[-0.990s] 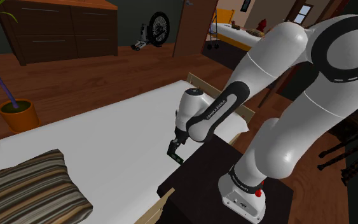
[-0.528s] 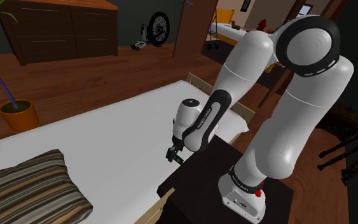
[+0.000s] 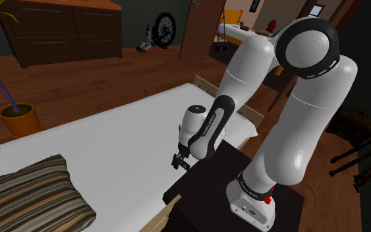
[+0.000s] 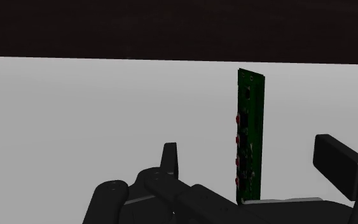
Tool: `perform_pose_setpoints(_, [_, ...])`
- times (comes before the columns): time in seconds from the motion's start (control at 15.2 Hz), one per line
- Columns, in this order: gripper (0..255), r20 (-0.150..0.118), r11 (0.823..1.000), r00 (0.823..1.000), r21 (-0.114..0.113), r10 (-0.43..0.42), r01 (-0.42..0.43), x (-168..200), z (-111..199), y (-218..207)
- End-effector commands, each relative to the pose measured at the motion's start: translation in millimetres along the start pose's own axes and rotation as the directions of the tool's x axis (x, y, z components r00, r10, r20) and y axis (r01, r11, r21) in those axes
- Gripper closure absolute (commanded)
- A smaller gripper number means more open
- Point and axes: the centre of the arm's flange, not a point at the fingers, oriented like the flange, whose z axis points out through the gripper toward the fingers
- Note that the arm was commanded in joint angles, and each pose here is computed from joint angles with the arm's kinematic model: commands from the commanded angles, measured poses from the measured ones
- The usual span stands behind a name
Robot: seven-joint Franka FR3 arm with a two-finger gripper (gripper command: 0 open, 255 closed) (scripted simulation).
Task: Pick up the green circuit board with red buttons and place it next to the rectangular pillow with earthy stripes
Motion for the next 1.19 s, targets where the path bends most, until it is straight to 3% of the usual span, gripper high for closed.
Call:
perform_pose_setpoints(0.0, [0, 0.000, 1.000, 1.000, 0.000, 0.000, 0.000, 0.0, 0.0, 0.0])
perform_pose_setpoints(0.07, [255, 0.000, 1.000, 1.000, 0.000, 0.000, 0.000, 0.0, 0.0, 0.0])
perform_pose_setpoints(0.66, [255, 0.000, 1.000, 1.000, 0.000, 0.000, 0.000, 0.0, 0.1, 0.0])
perform_pose_setpoints(1.12, [255, 0.000, 1.000, 1.000, 0.000, 0.000, 0.000, -1.5, -36.8, -0.3])
